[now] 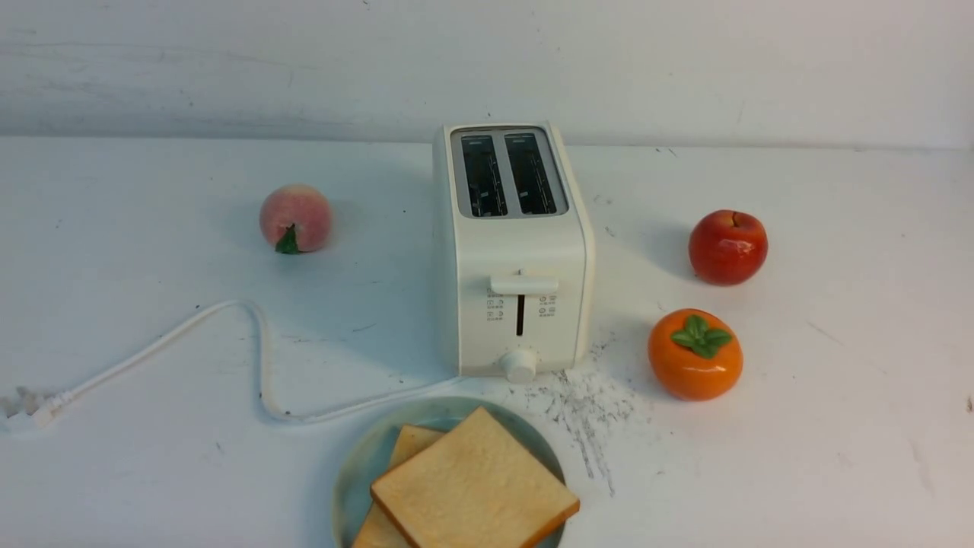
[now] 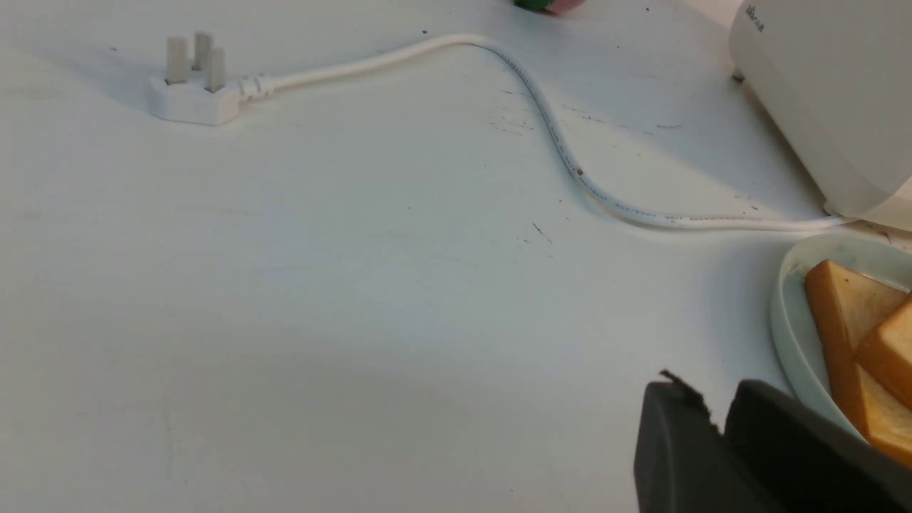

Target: Take toasted bread from bread machine on white table place on plate.

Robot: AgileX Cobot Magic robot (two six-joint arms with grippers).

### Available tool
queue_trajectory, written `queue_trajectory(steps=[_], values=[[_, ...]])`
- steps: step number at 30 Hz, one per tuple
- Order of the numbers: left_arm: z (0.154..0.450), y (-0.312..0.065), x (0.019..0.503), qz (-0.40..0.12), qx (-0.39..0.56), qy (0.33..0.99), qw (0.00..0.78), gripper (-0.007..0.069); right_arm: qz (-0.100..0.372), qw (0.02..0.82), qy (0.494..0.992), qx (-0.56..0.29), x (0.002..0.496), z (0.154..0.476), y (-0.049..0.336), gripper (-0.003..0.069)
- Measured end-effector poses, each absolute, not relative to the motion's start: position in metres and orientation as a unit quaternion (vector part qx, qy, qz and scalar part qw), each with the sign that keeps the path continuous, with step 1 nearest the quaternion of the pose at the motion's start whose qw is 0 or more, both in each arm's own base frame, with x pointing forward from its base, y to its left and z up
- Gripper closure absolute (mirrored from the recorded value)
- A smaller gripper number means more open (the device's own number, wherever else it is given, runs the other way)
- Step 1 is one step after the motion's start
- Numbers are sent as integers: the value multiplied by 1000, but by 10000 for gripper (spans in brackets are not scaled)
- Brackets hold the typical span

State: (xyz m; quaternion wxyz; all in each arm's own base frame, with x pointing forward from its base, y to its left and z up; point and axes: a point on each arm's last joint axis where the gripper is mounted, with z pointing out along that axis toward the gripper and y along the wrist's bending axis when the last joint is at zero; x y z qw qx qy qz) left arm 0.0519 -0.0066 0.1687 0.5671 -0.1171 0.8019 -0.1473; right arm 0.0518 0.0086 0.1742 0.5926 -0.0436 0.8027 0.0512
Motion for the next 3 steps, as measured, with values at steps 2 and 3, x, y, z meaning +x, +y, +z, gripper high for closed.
queue_trajectory(steps=[2,3], values=[[169,-7,52,-147,-117,802,567,522,51,593,803,-44,52,174,9,487],[169,-7,52,-147,-117,802,567,519,51,593,803,-44,52,174,9,484]])
